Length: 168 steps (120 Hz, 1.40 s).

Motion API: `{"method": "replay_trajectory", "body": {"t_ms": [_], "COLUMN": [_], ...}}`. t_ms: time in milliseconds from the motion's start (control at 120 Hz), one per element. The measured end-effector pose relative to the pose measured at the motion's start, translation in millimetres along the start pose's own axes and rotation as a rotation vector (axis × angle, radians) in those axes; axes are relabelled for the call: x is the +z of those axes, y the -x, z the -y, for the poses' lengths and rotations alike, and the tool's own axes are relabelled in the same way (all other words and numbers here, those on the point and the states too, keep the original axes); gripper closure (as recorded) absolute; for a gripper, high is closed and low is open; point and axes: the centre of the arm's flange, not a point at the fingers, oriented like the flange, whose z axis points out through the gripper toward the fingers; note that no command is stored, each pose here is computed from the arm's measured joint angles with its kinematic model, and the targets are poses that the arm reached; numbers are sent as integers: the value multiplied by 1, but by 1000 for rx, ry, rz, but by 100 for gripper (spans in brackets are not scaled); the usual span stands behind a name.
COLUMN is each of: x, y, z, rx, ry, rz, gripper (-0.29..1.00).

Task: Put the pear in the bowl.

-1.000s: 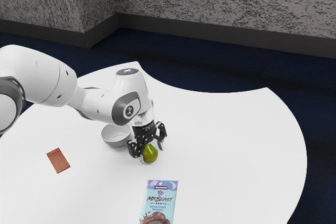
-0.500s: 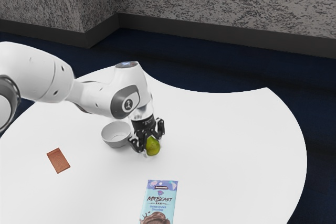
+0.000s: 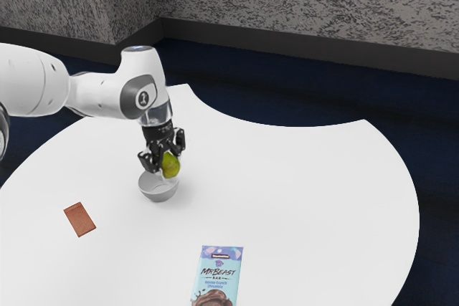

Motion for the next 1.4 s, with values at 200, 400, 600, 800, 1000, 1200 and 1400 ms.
{"method": "replay_trajectory", "body": {"t_ms": [200,400,600,800,1000,1200,1400], "x": [15,24,27,20,-44,-118,-235], "y": [-19,-31,-38,-39,-14,17,56], "z": [0,-3,-9,-9,2,11,28], "rx": [-27,-43,-47,-41,99,425,715], "ry": [-40,-56,-51,-40,-11,12,45], "rz": [-8,-14,-19,-24,-30,-40,-106], "gripper": [45,44,26,10,4,2,1]}}
